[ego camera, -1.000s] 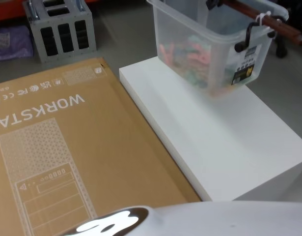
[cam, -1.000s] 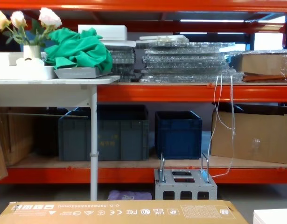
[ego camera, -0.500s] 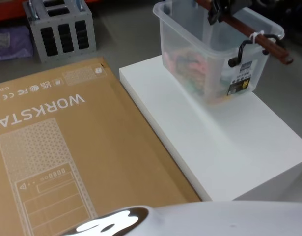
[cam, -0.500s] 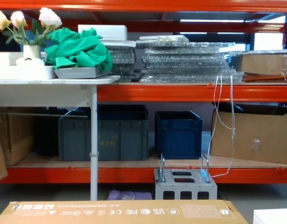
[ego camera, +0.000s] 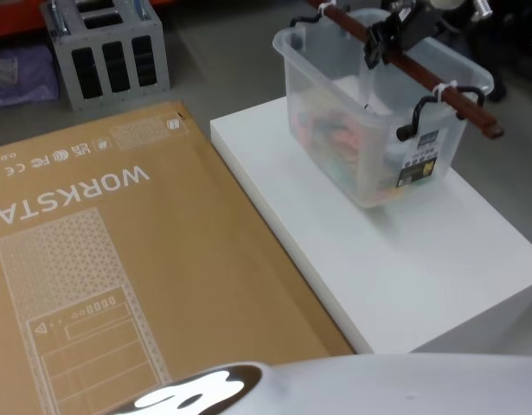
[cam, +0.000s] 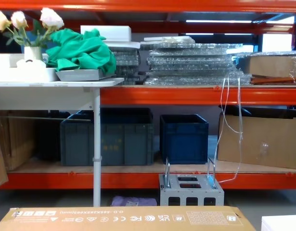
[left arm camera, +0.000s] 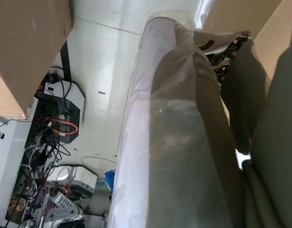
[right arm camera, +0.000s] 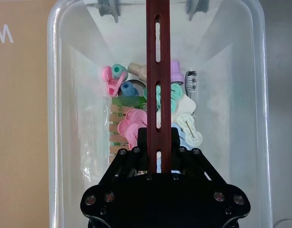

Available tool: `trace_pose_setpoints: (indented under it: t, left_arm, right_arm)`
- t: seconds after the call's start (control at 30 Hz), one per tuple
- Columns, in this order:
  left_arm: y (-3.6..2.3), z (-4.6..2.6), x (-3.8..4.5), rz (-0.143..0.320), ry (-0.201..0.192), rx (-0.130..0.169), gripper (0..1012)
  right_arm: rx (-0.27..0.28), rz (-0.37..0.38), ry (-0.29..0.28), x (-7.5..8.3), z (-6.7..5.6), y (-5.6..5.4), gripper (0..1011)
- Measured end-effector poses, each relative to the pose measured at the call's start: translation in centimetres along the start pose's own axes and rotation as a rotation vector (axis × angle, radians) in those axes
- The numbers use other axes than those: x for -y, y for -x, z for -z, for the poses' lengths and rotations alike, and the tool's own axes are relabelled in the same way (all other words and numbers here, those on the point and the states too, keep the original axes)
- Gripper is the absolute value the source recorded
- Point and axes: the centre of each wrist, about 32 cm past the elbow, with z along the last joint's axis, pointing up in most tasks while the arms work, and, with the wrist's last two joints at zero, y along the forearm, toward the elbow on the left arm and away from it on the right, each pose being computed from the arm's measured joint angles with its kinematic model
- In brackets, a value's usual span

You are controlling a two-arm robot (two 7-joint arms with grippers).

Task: Use one hand to grasp the basket and place it at the designated location.

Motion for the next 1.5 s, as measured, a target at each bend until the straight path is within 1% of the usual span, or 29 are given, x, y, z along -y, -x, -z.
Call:
trace_pose_setpoints:
  t: [0.17, 0.37, 0.67, 0.9, 0.97, 1.0, 1.03, 1.07, 1.1, 1.13, 1.17, 1.27, 1.3, 1.37, 1.43, 1.5]
  left_arm:
    - [0.00, -0.01, 0.00, 0.000, 0.000, 0.000, 0]
    - [0.00, -0.01, 0.00, 0.000, 0.000, 0.000, 0]
    - [0.00, -0.01, 0.00, 0.000, 0.000, 0.000, 0]
    - [0.00, 0.00, 0.00, 0.000, 0.000, 0.000, 0]
    - [0.00, -0.01, 0.00, 0.000, 0.000, 0.000, 0]
    - [0.00, -0.01, 0.00, 0.000, 0.000, 0.000, 0]
    - [0.00, -0.01, 0.00, 0.000, 0.000, 0.000, 0]
    - [0.00, -0.01, 0.00, 0.000, 0.000, 0.000, 0]
    - [0.00, -0.01, 0.00, 0.000, 0.000, 0.000, 0]
    - [0.00, -0.01, 0.00, 0.000, 0.000, 0.000, 0]
    - [0.00, 0.00, 0.00, 0.000, 0.000, 0.000, 0]
    - [0.00, -0.01, 0.00, 0.000, 0.000, 0.000, 0]
    - [0.00, -0.01, 0.00, 0.000, 0.000, 0.000, 0]
    - [0.00, -0.01, 0.00, 0.000, 0.000, 0.000, 0]
    - [0.00, 0.00, 0.00, 0.000, 0.000, 0.000, 0]
    - [0.00, -0.01, 0.00, 0.000, 0.000, 0.000, 0]
  right_arm:
    - [-0.002, -0.031, -0.005, -1.1, 0.1, 0.0, 246]
    - [0.001, -0.093, -0.036, -2.8, 0.7, 0.1, 247]
    - [-0.003, -0.147, -0.057, -4.0, 0.9, 0.2, 247]
    - [-0.008, -0.170, -0.059, -4.5, 0.8, 0.1, 257]
    - [-0.008, -0.170, -0.057, -4.5, 0.7, 0.0, 328]
    - [-0.007, -0.170, -0.057, -4.5, 0.7, 0.0, 344]
    - [-0.007, -0.168, -0.057, -4.4, 0.7, -0.1, 400]
    - [-0.007, -0.168, -0.057, -4.4, 0.7, -0.1, 400]
    - [-0.007, -0.167, -0.056, -4.4, 0.8, -0.1, 446]
    - [-0.007, -0.164, -0.056, -4.3, 0.7, -0.1, 457]
    - [-0.007, -0.161, -0.056, -4.2, 0.8, -0.2, 527]
    - [-0.006, -0.155, -0.058, -4.0, 0.8, -0.2, 588]
    - [-0.007, -0.153, -0.058, -3.9, 0.8, -0.3, 646]
    - [-0.007, -0.150, -0.059, -3.7, 0.9, -0.3, 687]
    - [-0.010, -0.140, -0.062, -3.1, 1.1, -0.4, 763]
    - [-0.011, -0.134, -0.064, -2.8, 1.2, -0.4, 795]
